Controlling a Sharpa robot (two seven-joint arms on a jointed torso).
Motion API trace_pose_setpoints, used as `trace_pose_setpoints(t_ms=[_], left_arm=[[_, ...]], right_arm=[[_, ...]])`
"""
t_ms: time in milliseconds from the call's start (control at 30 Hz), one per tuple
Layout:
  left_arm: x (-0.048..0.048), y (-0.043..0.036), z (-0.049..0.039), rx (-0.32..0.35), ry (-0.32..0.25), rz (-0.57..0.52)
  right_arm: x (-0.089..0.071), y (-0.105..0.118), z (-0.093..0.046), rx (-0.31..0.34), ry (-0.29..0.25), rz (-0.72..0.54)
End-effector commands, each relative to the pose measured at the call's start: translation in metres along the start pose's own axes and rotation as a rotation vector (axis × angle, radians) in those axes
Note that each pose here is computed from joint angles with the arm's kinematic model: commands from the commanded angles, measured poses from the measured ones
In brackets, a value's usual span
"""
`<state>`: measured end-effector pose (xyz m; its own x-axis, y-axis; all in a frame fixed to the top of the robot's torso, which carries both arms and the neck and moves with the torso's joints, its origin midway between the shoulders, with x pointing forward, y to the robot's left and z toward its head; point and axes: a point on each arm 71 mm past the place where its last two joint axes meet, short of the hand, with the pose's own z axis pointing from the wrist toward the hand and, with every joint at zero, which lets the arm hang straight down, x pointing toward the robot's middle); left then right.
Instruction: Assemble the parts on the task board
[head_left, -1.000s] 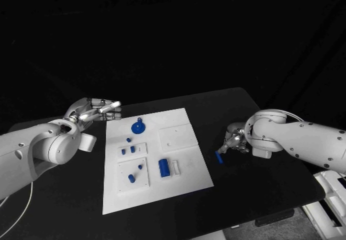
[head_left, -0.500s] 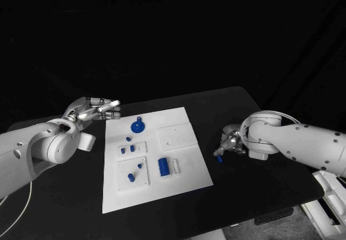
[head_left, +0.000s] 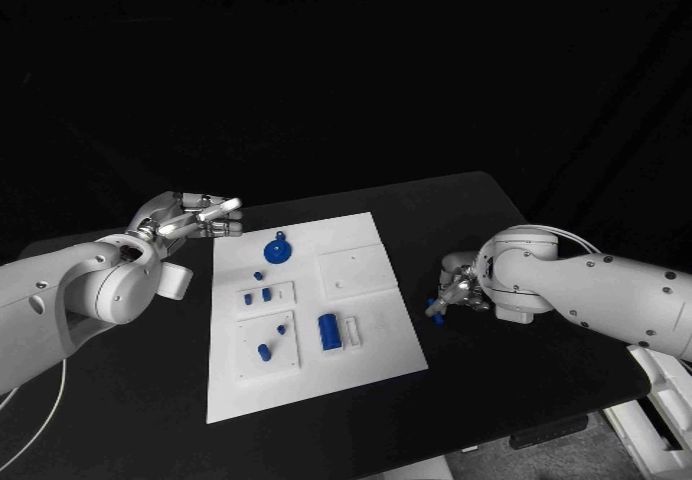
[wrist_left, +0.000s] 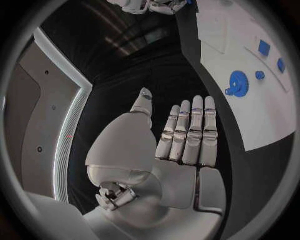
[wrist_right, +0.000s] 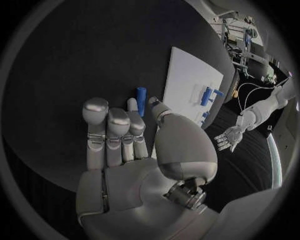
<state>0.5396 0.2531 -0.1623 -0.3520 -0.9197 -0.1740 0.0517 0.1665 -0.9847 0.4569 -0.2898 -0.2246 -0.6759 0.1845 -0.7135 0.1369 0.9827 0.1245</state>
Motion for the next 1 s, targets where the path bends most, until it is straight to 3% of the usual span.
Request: trace_pose_setpoints(t_ms=[33,500,800,1000], left_arm=[[0.0012,-0.0007,-0.0005,0.002,0.015,-0.008],[0.0003,0.0002,-0.0026,-0.008,0.031,-0.010],[-0.0003,0.0006,-0.0032,-0.013,0.033,-0.010],[-0.0006,0.0009,-0.0035,-0.016,0.033,-0.009]], right_arm=[[0.024,-0.009,0.011,0.104,0.031,-0.093],[0.043,-0.004,0.022,0.108,0.029,-0.101],[0.046,-0.002,0.023,0.105,0.018,-0.098],[0.049,-0.001,0.022,0.089,0.053,-0.043]])
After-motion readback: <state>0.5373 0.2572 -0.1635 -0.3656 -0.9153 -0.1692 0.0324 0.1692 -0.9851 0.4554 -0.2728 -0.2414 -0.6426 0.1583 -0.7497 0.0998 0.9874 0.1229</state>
